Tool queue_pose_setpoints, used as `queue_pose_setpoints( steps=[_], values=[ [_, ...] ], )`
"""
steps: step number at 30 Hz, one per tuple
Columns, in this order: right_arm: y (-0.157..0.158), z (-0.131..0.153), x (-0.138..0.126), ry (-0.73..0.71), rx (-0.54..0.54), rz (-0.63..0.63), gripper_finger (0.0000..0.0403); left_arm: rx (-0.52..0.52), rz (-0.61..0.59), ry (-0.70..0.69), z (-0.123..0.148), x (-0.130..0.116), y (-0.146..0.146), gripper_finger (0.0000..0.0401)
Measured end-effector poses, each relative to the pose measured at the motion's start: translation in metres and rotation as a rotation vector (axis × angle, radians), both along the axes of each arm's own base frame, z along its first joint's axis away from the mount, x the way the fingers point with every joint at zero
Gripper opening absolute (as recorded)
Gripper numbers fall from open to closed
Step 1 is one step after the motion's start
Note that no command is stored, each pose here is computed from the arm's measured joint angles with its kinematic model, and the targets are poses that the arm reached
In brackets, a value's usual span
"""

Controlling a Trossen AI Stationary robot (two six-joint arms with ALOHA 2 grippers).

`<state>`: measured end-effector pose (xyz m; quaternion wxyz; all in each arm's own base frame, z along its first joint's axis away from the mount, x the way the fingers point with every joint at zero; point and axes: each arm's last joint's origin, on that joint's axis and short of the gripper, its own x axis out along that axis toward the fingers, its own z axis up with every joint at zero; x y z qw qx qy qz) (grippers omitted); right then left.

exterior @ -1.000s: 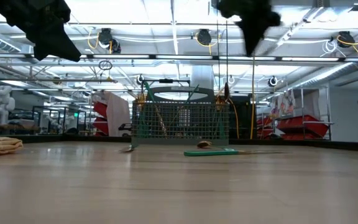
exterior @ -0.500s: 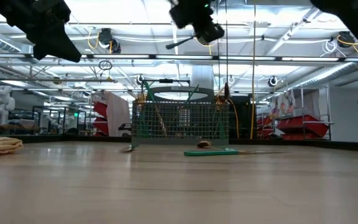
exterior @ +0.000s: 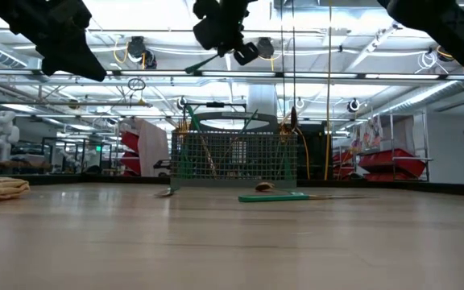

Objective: Sort silverware
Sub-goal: Put the green fork into the silverware basket

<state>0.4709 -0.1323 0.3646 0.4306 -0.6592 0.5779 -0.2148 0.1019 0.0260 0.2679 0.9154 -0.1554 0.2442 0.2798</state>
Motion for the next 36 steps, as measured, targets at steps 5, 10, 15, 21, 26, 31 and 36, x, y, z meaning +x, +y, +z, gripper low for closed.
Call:
queue_pose_setpoints(
  steps=[5,10,15,21,26,31,36],
  values=[
    [-0.019,0.004,0.0,0.024,-0.048,0.028,0.0,0.008,0.011,-0.001,0.0,0.0,0.0,0.009],
    [-0.03,0.007,-0.001,0.114,-0.08,0.071,0.0,0.008,0.011,-0.001,0.0,0.0,0.0,0.009],
    [-0.032,0.006,-0.001,0.168,-0.087,0.109,0.0,0.017,0.013,0.002,0.0,0.0,0.001,0.009],
    [-0.04,-0.019,0.009,0.246,-0.071,0.115,0.0,0.022,0.02,-0.003,0.001,0.0,0.001,0.009],
    [-0.045,-0.044,0.021,0.275,-0.054,0.13,0.0,0.03,0.021,-0.021,0.002,0.001,0.001,0.009],
    [-0.052,-0.049,0.022,0.27,-0.052,0.123,0.0,0.048,0.012,-0.038,0.005,0.002,0.001,0.009],
    [-0.056,-0.059,0.023,0.323,-0.034,0.135,0.0,0.048,0.012,-0.04,0.005,0.002,0.001,0.009]
  ],
)
